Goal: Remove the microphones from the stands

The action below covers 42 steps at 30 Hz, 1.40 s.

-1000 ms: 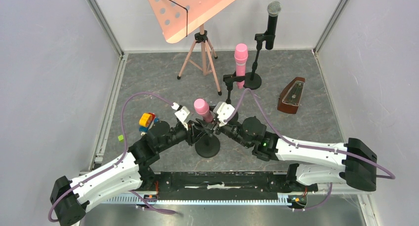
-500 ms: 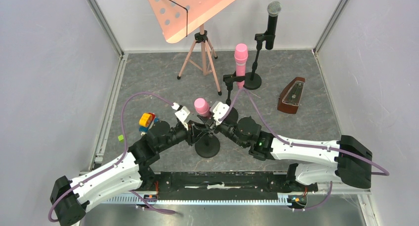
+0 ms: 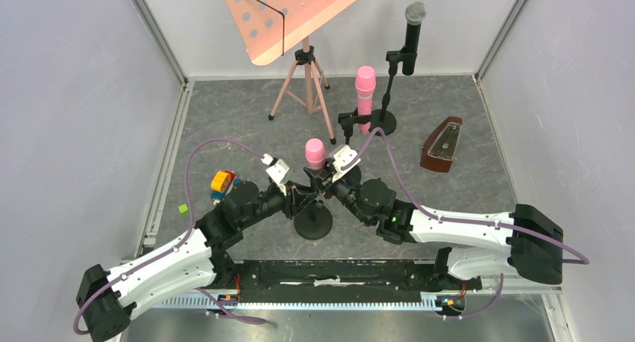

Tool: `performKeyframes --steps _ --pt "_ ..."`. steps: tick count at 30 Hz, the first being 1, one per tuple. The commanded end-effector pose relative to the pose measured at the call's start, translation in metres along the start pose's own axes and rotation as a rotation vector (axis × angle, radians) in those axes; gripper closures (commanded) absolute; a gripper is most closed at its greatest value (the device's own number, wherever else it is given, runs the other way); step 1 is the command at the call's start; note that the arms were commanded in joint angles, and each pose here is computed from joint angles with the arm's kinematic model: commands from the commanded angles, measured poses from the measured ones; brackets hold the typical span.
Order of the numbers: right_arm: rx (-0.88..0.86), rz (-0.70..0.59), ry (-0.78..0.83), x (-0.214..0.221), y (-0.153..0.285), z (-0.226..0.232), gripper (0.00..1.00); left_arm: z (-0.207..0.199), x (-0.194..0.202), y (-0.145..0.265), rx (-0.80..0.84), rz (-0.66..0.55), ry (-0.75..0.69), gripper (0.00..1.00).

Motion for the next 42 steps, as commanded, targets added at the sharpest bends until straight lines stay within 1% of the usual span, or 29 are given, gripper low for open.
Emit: performKeyframes --steps 1,3,5,7,9,11,14,18,22,27,30,33,36,42 --pt "-0.122 -0.236 -0.284 -0.081 -0.005 0.043 0.99 0.006 0.035 0.004 -0.034 0.153 -0.001 0.98" --pt "-0.101 -0.241 -0.225 -0.085 -0.008 0.045 0.98 0.006 0.035 0.004 -0.035 0.15 0.0 0.98" --pt "-0.075 -0.272 -0.184 -0.09 -0.004 0.043 0.98 0.006 0.036 0.005 -0.035 0.149 0.002 0.98" --pt "-0.075 -0.303 -0.11 -0.096 -0.001 0.043 0.98 0.007 0.037 0.006 -0.038 0.146 0.001 0.98" --pt "-0.125 -0.303 -0.023 -0.097 0.0 0.051 0.98 0.007 0.043 0.009 -0.042 0.168 0.001 0.98" --pt "-0.164 -0.273 0.058 -0.092 0.0 0.057 0.98 0.008 0.045 0.01 -0.048 0.175 0.0 0.98" --pt "-0.189 -0.26 0.118 -0.085 0.005 0.061 0.99 0.008 0.045 0.01 -0.051 0.177 -0.001 0.98" --pt "-0.241 -0.296 0.187 -0.088 0.013 0.069 0.99 0.009 0.047 0.008 -0.052 0.189 -0.004 0.98" --pt "-0.259 -0.365 0.168 -0.099 0.021 0.07 1.0 0.009 0.046 0.007 -0.051 0.189 0.0 0.98" --pt "-0.226 -0.383 0.126 -0.109 0.022 0.065 1.0 0.009 0.048 0.006 -0.053 0.198 0.003 0.98" --pt "-0.199 -0.386 0.066 -0.113 0.024 0.061 1.0 0.009 0.048 0.006 -0.055 0.204 0.004 0.98" --pt "-0.157 -0.397 -0.024 -0.121 0.027 0.053 1.0 0.006 0.029 0.005 -0.039 0.161 0.015 0.98" --pt "-0.165 -0.42 -0.084 -0.129 0.031 0.053 1.0 0.005 0.012 0.003 -0.03 0.129 0.0 0.98" --pt "-0.186 -0.464 -0.114 -0.141 0.039 0.053 1.0 0.007 0.024 0.003 -0.037 0.192 -0.009 0.98"
Point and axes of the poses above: each gripper's point midway between its finger pads, its own y axis back along the fingers, its own z axis along the line the jaws close on, x = y × z, the point moved 2 cm from there along y, back along the fingers, and after that the axes turned 12 degrees about -y, right-handed, at the moved point
